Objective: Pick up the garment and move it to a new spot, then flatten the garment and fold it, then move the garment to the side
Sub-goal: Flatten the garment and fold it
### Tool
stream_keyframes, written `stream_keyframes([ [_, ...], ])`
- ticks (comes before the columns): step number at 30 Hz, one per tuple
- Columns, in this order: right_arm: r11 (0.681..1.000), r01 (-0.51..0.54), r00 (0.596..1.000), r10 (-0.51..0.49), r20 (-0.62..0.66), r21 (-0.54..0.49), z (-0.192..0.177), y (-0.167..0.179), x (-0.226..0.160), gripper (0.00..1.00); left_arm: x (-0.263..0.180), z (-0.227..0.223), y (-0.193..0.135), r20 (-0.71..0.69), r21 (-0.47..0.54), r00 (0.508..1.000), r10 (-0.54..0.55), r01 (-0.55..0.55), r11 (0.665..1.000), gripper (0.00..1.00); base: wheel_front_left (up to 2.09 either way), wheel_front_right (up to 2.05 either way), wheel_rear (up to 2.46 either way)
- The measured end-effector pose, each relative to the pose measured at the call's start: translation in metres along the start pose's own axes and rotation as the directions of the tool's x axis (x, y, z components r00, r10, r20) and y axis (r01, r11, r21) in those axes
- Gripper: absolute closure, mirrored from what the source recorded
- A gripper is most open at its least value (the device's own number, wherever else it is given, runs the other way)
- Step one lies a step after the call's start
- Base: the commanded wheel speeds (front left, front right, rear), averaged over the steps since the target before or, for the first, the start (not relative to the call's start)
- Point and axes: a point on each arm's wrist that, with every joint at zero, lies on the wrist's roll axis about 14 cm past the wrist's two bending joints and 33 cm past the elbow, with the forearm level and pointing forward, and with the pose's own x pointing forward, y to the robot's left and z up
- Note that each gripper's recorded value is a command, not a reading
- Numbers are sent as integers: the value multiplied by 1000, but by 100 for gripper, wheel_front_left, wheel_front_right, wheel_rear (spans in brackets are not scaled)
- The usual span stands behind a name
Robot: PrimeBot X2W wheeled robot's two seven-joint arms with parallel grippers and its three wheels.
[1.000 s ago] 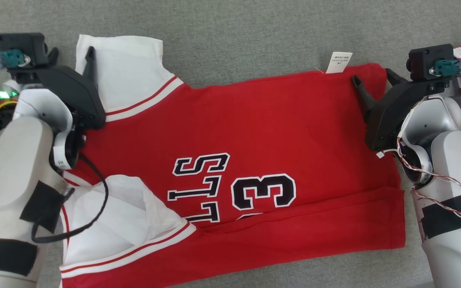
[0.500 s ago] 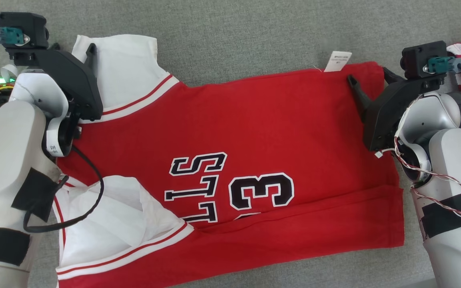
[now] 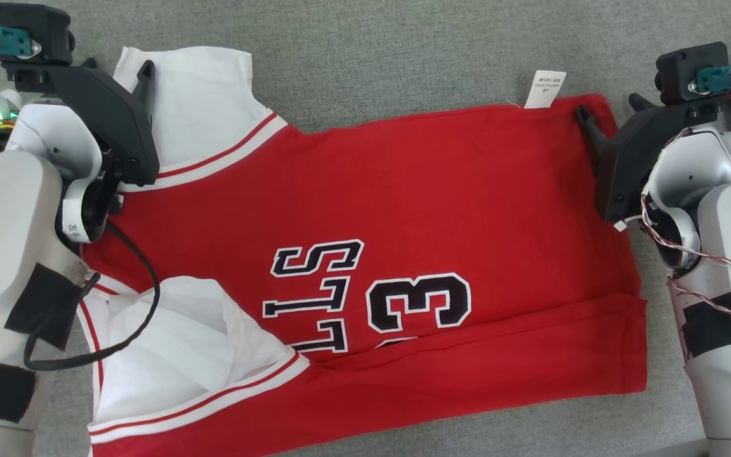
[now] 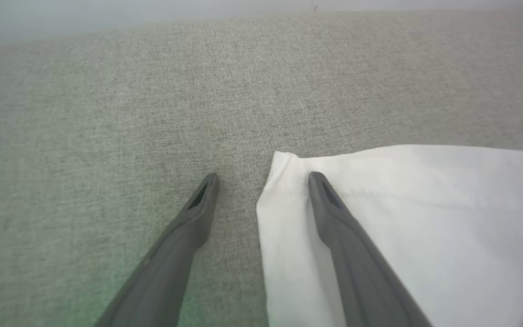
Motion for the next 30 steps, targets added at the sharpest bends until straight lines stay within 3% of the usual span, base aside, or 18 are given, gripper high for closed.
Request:
stream_keyframes([
  [3,1000,-23,1000,23,-16,14,-2,5,1,0,0,-1,-1,-4,4,1000,1,-1,1000,0,0,0,0],
  [5,999,-34,999,34,-22,18,-2,7,2,0,0,-1,-2,-6,3,1000,-3,3,1000,9,0,0,0],
  [6,999,-38,999,38,-25,15,-2,7,2,2,0,-2,-4,-7,1,1000,-7,7,1000,25,0,0,0],
  [7,999,-42,999,42,-25,16,-3,9,2,52,0,-2,-6,-4,-4,1000,-12,12,1000,48,0,0,0],
  [8,998,-54,998,54,-27,13,-3,12,2,100,0,-2,-12,4,-4,1000,-26,26,1000,100,0,0,0],
  [21,995,-94,993,92,72,21,15,21,-8,100,-11,22,-18,194,-3,980,-45,47,999,100,0,0,0],
  [30,994,-104,983,99,158,27,26,24,-22,100,-55,64,-20,429,-10,896,-116,133,991,100,0,0,0],
])
